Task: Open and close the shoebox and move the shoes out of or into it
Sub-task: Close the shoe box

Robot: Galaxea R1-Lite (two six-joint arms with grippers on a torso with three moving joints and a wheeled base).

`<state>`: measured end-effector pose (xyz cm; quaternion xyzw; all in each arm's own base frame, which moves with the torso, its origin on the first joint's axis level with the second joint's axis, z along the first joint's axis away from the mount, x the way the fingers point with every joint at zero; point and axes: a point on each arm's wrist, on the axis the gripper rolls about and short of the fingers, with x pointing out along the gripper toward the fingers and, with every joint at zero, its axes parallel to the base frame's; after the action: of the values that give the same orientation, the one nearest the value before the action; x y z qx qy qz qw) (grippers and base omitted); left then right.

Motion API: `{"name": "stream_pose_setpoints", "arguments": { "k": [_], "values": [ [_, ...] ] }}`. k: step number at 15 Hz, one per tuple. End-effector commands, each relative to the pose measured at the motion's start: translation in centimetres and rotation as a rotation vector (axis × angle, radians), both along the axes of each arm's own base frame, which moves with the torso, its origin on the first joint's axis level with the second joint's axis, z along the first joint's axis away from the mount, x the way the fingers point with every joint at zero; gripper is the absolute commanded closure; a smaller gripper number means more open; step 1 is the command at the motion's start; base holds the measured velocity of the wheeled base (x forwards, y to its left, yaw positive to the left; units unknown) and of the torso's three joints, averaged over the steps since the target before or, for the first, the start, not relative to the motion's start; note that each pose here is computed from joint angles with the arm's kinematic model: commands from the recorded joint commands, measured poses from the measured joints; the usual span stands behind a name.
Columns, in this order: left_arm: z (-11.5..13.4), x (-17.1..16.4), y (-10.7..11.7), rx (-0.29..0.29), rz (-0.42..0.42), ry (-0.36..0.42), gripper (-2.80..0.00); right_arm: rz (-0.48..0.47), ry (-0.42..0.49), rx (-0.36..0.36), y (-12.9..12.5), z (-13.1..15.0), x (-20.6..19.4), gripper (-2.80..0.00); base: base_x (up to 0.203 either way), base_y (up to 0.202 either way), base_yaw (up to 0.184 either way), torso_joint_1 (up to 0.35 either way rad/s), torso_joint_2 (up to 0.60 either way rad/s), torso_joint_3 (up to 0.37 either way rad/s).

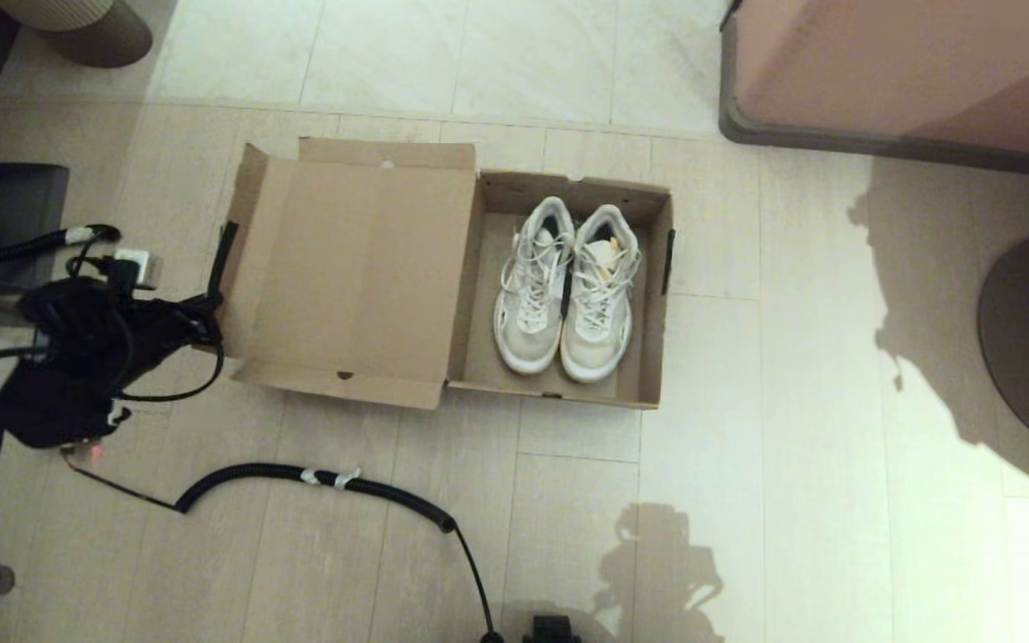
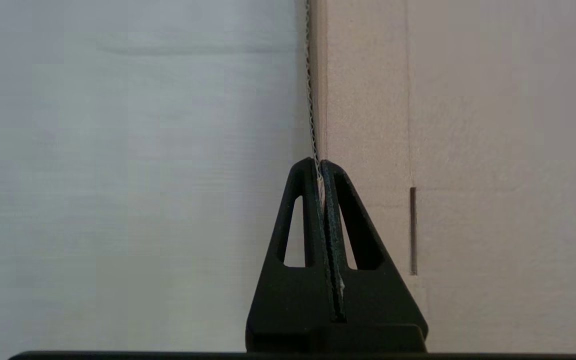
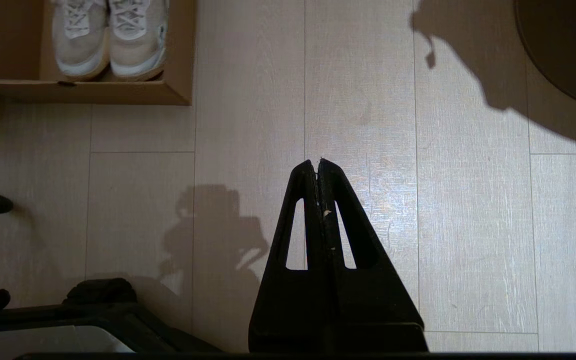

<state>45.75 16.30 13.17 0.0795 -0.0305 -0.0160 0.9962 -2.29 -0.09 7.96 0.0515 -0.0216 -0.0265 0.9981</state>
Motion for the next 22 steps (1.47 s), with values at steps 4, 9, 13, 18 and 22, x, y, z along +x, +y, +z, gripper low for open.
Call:
{"name": "stream_pose_setpoints", "arguments": {
  "k": [4,9,13,18,22],
  "values": [
    [9.0,-4.2,-0.7,0.056,-0.004,-0.134,0.00,0.000,0.015,0.001,0.0,-0.4,0.1,0.00,0.000,0.000,0.000,0.000,0.00,0.000],
    [17.2,-9.6,-8.7,0.054,-0.124,-0.176,0.00,0.000,0.016,0.001,0.0,-0.4,0.1,0.00,0.000,0.000,0.000,0.000,0.00,0.000],
    [21.3,-15.2,-16.4,-0.024,-0.245,-0.109,0.00,0.000,0.014,0.001,0.0,-0.4,0.1,0.00,0.000,0.000,0.000,0.000,0.00,0.000],
    [23.4,-21.3,-21.9,-0.162,-0.303,-0.003,0.00,0.000,0.016,0.001,0.0,-0.4,0.1,0.00,0.000,0.000,0.000,0.000,0.00,0.000],
    [24.8,-25.0,-24.0,-0.206,-0.368,0.018,0.00,0.000,0.014,0.001,0.0,-0.4,0.1,0.00,0.000,0.000,0.000,0.000,0.00,0.000]
  ]
}}
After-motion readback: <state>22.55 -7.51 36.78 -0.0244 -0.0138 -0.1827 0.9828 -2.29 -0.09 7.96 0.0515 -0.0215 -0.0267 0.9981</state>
